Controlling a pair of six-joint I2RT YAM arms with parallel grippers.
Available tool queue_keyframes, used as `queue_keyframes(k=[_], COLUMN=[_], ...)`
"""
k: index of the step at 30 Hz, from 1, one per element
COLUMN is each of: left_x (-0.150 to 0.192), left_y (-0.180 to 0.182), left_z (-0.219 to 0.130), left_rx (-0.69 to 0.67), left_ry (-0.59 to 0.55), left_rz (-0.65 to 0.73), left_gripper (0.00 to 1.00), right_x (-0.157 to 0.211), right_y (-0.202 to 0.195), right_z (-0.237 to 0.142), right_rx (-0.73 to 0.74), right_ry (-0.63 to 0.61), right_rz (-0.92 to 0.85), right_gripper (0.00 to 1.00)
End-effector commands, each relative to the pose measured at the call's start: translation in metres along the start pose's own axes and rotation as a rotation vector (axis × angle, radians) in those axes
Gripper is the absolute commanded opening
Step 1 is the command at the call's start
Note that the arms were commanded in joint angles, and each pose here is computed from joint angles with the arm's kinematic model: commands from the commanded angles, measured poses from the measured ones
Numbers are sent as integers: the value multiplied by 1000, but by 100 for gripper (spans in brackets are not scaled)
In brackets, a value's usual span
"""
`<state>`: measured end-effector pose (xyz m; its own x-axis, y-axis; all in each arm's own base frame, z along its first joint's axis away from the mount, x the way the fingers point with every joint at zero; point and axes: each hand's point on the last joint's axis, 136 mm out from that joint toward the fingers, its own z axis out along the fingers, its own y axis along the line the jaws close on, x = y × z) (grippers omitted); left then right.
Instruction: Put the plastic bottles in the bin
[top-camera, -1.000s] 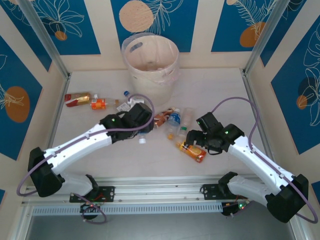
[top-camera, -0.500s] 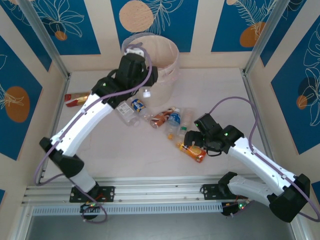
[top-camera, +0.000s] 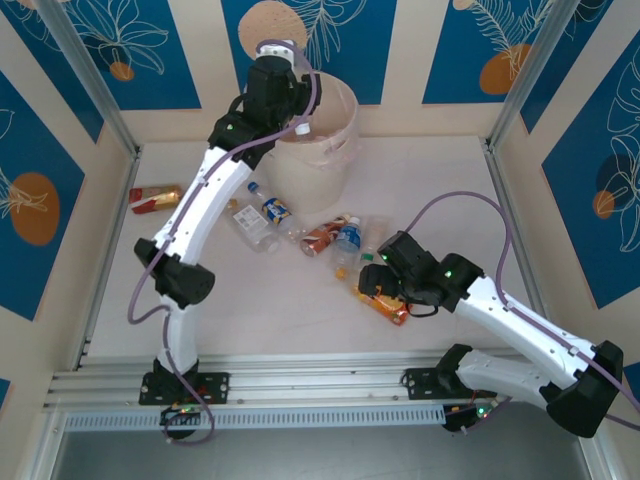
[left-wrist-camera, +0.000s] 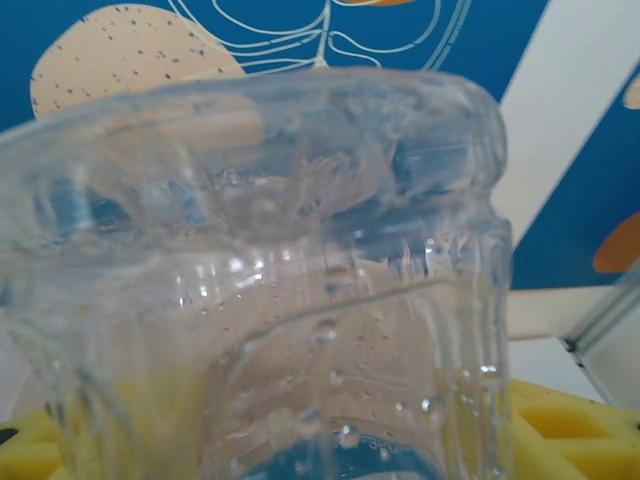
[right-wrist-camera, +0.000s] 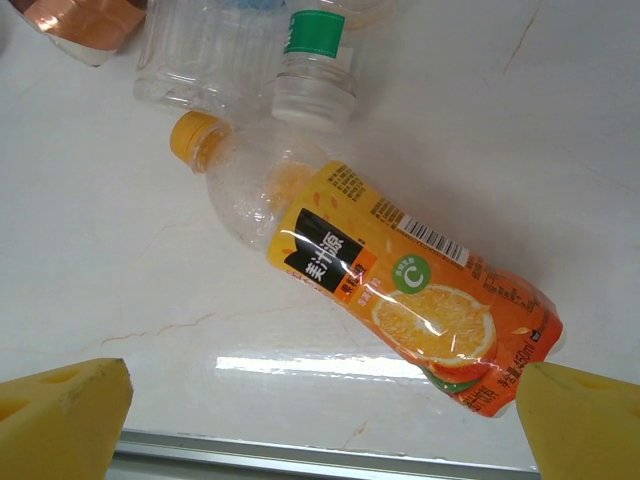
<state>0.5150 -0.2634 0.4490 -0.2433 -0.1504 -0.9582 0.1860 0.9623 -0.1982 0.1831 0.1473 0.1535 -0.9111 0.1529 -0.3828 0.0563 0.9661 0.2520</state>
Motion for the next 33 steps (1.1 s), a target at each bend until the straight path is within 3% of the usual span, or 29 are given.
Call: queue_keyframes(k=[1,15,33], left_x=[-18,3,78], left_y=[18,32,61], left_z=[17,72,128], left_rx=[-30,-76,-82], left_ry=[-74,-122,36], left_rz=[24,221,311], left_gripper=[63,64,65], right_x=[-6,10,17], right_y=[-1,6,8], right_z=[-12,0,-4], right_rx=[14,-3,19], right_ry=[-35,-2,-9], right_rz=[26,38,27], right_gripper=[99,99,99])
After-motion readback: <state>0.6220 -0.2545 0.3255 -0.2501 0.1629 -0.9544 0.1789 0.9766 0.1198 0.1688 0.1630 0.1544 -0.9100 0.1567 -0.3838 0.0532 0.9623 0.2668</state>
